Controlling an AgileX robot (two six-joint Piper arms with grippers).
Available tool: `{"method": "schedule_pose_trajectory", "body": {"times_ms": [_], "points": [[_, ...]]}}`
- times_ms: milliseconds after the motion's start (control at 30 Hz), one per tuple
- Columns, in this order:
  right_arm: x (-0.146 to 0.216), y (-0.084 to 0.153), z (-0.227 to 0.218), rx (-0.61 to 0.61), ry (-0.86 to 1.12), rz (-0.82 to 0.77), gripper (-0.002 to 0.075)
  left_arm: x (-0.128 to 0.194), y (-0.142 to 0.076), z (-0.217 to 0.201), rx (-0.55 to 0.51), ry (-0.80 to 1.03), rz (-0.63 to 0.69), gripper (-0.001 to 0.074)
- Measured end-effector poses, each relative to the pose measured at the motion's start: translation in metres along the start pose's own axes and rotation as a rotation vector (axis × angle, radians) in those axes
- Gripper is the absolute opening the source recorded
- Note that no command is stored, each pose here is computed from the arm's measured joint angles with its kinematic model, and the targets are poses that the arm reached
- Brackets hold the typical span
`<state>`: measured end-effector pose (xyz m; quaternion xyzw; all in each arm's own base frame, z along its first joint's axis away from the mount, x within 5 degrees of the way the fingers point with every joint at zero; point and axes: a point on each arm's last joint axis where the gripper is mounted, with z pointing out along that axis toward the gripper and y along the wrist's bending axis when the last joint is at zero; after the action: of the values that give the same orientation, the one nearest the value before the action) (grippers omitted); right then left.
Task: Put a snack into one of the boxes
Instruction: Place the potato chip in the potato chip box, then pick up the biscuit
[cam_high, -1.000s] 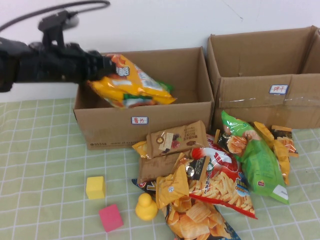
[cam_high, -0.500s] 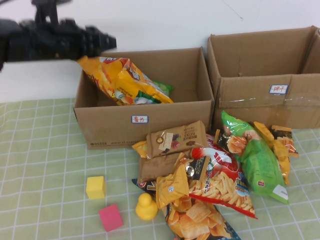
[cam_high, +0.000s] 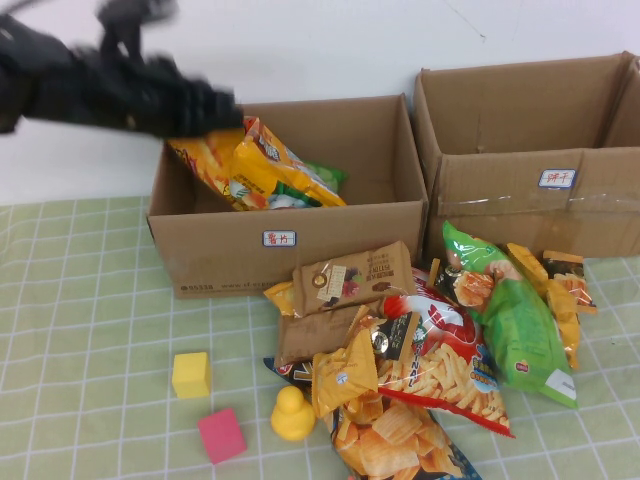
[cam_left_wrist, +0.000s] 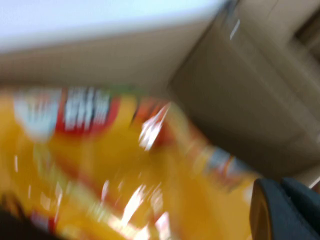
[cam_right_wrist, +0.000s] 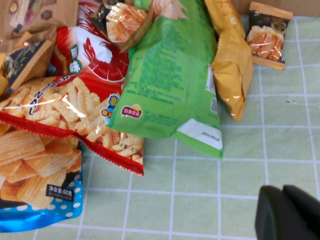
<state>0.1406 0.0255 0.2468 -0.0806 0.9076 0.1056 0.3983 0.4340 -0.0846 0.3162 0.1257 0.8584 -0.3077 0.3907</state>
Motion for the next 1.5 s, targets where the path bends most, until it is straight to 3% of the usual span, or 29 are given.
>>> {"method": "schedule_pose_trajectory", "body": {"times_ms": [333, 433, 600, 800, 1033, 1233, 1500], "points": [[0.0, 0.0, 0.0, 0.0, 0.0, -0.016, -0.0002, 0.042, 0.033, 0.069, -0.016, 0.138, -0.125, 0.0], [0.0, 0.0, 0.0, -0.001, -0.001, -0.022, -0.0002, 0.041, 0.037, 0.075, -0.025, 0.123, -0.131, 0.0], [0.0, 0.0, 0.0, -0.001, -0.001, -0.029, -0.0002, 0.02, 0.025, 0.065, 0.013, 0.115, -0.059, 0.0], [0.0, 0.0, 0.0, 0.0, -0.002, -0.029, -0.0002, -0.026, -0.012, 0.007, -0.065, 0.064, 0.163, 0.0], [-0.001, 0.0, 0.0, -0.005, -0.009, -0.017, -0.0002, -0.048, -0.053, -0.091, -0.323, 0.075, 0.351, -0.0001], [-0.001, 0.001, 0.0, -0.008, -0.011, -0.013, -0.0002, -0.027, -0.071, -0.138, -0.424, 0.148, 0.383, -0.0001], [0.0, 0.006, 0.001, -0.049, -0.008, -0.049, -0.0002, 0.045, -0.093, -0.189, -0.459, 0.072, 0.395, -0.0001]]}}
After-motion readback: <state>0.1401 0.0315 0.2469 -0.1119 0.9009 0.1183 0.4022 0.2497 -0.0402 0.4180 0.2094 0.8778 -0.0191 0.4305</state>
